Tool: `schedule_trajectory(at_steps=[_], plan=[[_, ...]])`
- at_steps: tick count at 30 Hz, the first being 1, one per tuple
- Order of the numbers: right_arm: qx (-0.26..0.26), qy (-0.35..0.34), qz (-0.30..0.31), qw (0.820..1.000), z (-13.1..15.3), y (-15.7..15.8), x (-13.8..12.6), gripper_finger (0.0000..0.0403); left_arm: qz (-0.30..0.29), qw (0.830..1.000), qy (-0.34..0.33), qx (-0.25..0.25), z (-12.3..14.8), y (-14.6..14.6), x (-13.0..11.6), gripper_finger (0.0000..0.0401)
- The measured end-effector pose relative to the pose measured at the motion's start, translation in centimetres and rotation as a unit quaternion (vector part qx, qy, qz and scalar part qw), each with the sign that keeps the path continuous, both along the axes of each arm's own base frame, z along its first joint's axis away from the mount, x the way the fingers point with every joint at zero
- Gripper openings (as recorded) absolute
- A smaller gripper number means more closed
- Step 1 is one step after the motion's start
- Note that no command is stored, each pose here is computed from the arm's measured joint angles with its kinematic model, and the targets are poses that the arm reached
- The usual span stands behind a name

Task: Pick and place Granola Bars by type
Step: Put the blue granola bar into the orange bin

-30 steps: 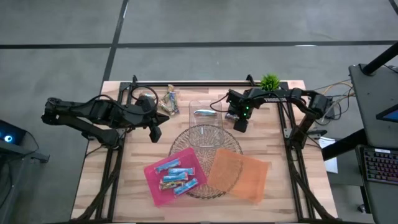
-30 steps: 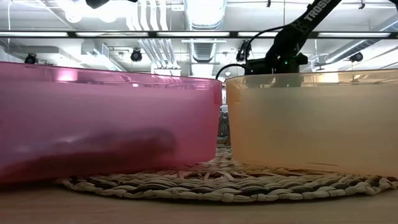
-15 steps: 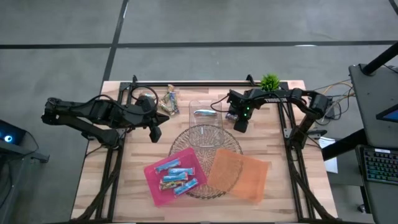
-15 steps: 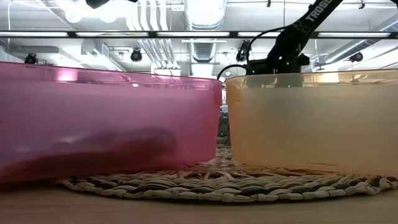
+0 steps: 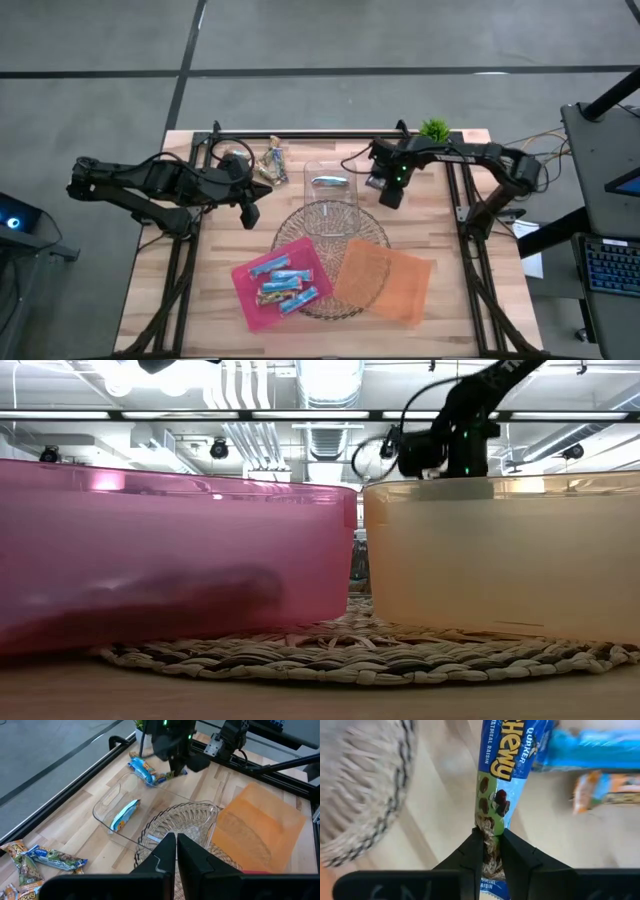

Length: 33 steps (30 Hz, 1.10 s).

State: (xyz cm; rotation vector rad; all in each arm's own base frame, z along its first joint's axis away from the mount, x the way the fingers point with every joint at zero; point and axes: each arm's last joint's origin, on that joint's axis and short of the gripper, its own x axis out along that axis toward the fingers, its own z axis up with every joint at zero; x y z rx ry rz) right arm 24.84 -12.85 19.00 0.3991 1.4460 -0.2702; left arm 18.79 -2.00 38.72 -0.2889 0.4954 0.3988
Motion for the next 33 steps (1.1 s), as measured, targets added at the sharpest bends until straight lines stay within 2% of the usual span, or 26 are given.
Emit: schedule_trajectory(at_steps=[13, 18, 23, 33], plan=[[-0.039, -0.087, -0.015, 0.995, 8.8, 0.6, -0.6, 0.0051, 0.0, 1.0, 0.0, 0.0, 0.0, 0.0, 0.0, 0.0], [-0.05, -0.122, -0.026, 0.991, 11.2, 1.2, -1.1, 0.0052, -0.004, 1.0, 0.003, 0.007, 0.0, 0.0, 0.0, 0.0], [-0.054, -0.142, -0.036, 0.988, 12.4, 1.8, -1.6, 0.0052, -0.005, 1.0, 0.003, 0.008, 0.0, 0.0, 0.0, 0.0], [-0.048, -0.141, -0.031, 0.988, 12.7, 2.9, -1.7, 0.0052, -0.005, 1.0, 0.003, 0.008, 0.0, 0.0, 0.0, 0.0]])
